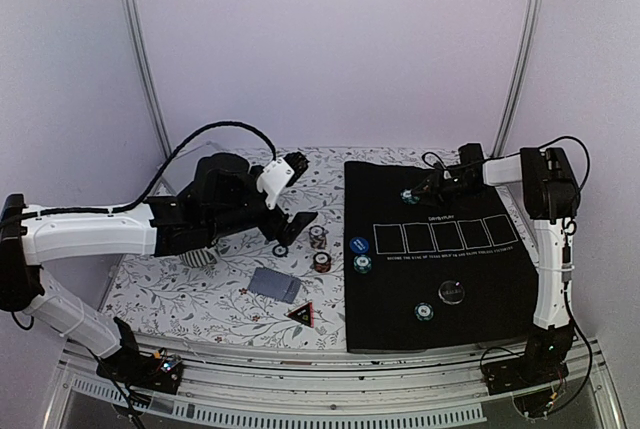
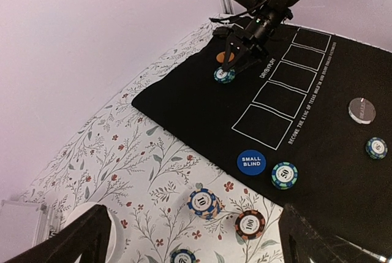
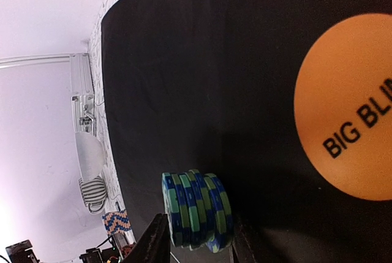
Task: Distribute texas hold em gaming equipment
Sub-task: Place the poker chips pile in the big blind area, then pick up the pile of poker chips from the pile of poker chips.
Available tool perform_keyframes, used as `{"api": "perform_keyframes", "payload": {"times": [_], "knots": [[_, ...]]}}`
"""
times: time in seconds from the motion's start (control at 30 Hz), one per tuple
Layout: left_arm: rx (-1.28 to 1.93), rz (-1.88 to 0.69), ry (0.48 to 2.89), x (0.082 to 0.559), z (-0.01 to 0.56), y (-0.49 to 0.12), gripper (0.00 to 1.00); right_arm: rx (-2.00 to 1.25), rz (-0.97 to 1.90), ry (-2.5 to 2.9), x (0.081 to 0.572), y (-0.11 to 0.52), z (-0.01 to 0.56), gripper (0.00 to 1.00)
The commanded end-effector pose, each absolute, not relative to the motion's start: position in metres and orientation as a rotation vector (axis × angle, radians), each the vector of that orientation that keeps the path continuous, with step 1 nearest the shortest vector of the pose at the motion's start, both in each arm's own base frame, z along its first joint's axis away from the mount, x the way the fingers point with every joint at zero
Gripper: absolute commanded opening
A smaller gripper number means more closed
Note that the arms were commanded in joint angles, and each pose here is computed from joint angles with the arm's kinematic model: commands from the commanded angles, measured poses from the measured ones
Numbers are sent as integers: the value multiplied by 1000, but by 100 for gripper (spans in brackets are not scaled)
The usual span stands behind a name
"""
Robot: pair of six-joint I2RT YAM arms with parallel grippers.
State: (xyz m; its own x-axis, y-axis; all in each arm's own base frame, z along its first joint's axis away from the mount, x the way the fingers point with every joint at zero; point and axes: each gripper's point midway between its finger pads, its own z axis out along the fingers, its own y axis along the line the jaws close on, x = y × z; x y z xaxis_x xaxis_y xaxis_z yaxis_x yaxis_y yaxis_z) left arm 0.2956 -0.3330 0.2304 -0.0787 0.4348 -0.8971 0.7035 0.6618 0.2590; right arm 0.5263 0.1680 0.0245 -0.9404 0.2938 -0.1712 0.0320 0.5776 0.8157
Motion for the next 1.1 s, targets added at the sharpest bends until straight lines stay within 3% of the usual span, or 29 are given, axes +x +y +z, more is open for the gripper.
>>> {"api": "perform_keyframes", "payload": {"times": [0.0,0.27,0.5,0.73,0.93,1.07], "knots": [[918,-284,1695,297,241,-327,98,353,1114,2533,535,140,27,37],[920,-285,1692,296,243,-327,98,364,1029,2495,540,129,49,54],[921,-283,1698,296,242,-326,98,327,821,2409,548,107,98,57],[830,-276,1833,306,226,-307,98,108,613,2305,519,117,170,62],[736,-291,2032,316,192,-291,98,-256,459,2221,464,170,218,82],[740,-322,2118,329,174,-309,98,-298,519,2208,440,183,228,99]]}}
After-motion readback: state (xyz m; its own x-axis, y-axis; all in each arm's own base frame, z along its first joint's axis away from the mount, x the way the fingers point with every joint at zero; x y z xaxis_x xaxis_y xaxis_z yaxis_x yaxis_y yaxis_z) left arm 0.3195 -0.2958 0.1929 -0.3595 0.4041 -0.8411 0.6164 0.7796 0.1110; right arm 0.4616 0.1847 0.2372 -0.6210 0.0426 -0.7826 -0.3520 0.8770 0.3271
